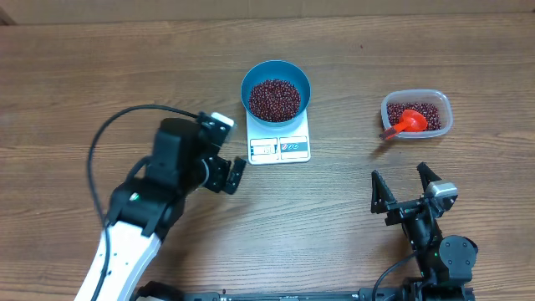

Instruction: Scoop item into bowl and weigh 150g on scale

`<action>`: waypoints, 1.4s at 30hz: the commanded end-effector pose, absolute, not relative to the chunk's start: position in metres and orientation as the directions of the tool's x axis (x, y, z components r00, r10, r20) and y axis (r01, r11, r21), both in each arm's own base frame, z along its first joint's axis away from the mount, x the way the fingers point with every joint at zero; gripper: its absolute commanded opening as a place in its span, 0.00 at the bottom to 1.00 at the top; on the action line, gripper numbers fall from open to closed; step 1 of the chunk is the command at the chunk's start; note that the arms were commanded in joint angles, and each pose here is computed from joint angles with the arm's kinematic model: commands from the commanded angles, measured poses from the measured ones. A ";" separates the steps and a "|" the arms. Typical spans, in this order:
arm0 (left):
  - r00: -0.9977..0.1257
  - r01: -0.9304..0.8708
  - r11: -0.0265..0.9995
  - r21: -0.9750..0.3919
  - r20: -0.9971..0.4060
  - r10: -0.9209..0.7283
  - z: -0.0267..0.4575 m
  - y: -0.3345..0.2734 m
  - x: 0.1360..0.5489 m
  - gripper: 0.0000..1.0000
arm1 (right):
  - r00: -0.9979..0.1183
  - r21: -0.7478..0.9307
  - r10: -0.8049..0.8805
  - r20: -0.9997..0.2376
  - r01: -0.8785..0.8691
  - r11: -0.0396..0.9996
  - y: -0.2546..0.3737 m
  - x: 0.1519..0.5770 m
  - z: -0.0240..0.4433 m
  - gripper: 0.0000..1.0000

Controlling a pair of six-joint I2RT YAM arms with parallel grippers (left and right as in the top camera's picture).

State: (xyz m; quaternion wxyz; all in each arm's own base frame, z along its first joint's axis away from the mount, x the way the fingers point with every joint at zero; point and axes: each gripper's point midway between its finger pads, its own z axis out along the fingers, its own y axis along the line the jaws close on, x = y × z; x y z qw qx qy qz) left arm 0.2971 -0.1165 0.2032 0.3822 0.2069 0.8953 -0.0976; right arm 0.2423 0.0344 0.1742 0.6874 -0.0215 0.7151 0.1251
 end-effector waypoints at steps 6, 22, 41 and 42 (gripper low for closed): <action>-0.418 0.357 0.934 0.034 -0.888 0.192 0.266 -0.079 0.302 1.00 | -0.045 0.147 0.140 -0.989 -0.204 0.968 0.035 0.242 0.175 1.00; -0.024 0.296 0.948 0.121 -0.991 0.134 0.267 -0.058 0.258 0.99 | -0.045 0.147 0.140 -0.989 -0.204 0.968 0.035 0.242 0.175 1.00; 0.056 0.196 0.966 0.168 -0.986 0.160 0.187 -0.041 0.242 1.00 | -0.045 0.147 0.140 -0.989 -0.204 0.968 0.035 0.242 0.175 1.00; 0.052 0.193 0.967 0.166 -0.986 0.159 0.183 -0.040 0.242 1.00 | -0.045 0.147 0.140 -0.989 -0.204 0.968 0.035 0.242 0.175 1.00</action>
